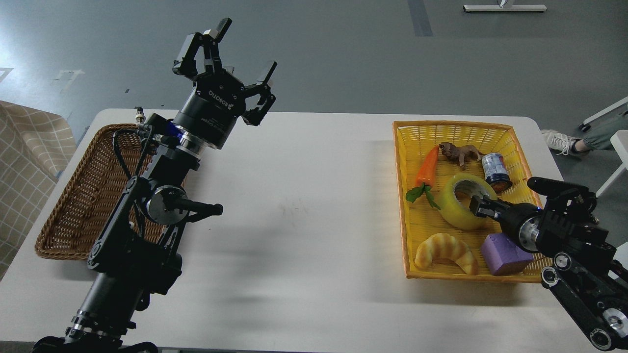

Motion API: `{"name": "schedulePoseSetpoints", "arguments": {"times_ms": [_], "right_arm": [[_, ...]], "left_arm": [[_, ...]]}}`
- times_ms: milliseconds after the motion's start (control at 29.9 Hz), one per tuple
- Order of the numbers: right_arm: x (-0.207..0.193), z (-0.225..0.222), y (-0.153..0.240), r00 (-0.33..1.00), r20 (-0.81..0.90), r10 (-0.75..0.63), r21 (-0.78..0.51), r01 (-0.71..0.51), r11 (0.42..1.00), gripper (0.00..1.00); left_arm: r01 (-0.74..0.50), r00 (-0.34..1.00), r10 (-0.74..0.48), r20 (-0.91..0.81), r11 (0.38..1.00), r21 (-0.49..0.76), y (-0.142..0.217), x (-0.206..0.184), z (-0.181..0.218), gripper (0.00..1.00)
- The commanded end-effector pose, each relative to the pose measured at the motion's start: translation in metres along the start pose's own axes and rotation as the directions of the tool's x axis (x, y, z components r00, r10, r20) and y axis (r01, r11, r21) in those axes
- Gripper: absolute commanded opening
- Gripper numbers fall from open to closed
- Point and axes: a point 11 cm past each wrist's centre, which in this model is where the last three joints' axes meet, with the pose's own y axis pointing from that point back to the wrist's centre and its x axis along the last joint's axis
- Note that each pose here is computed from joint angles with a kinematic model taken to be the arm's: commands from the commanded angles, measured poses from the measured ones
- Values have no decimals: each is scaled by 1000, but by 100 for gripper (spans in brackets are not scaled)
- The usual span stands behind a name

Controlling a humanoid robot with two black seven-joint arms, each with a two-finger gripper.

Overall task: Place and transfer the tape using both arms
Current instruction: 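Insert the right gripper into the tape roll's hole and grip it, then lift the tape roll out of the tray and set it on the table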

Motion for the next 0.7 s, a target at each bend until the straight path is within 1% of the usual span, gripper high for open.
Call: {"name": "schedulePoseSetpoints", "arguments": {"times_ms": [0,167,301,368,435,569,669], "right_arm": [[7,1,4,1000,-3,10,10,-10,1000,0],[14,4,9,1000,-6,-11,21,11,1000,0],[37,4,14,999,-26,20,32,-19,999,0],[53,-2,16,999,-32,35,50,-34,998,0],[78,-12,17,996,-49,77,70,-73,995,0],[105,-21,20,990,-65,126,84,-121,989,0],[127,-44,21,982,-108,156,123,-142,982,0]], "left_arm": [[0,1000,0,0,1000,1,0,0,0,98],[1,1000,-1,0,1000,0,0,0,0,98],[1,1000,-1,0,1000,2,0,0,0,98],[0,1000,0,0,1000,2,0,0,0,98],[0,1000,0,0,1000,4,0,0,-1,98],[-2,1000,2,-1,1000,5,1,0,-1,98],[-3,1000,3,-1,1000,5,1,0,-1,98]]}}
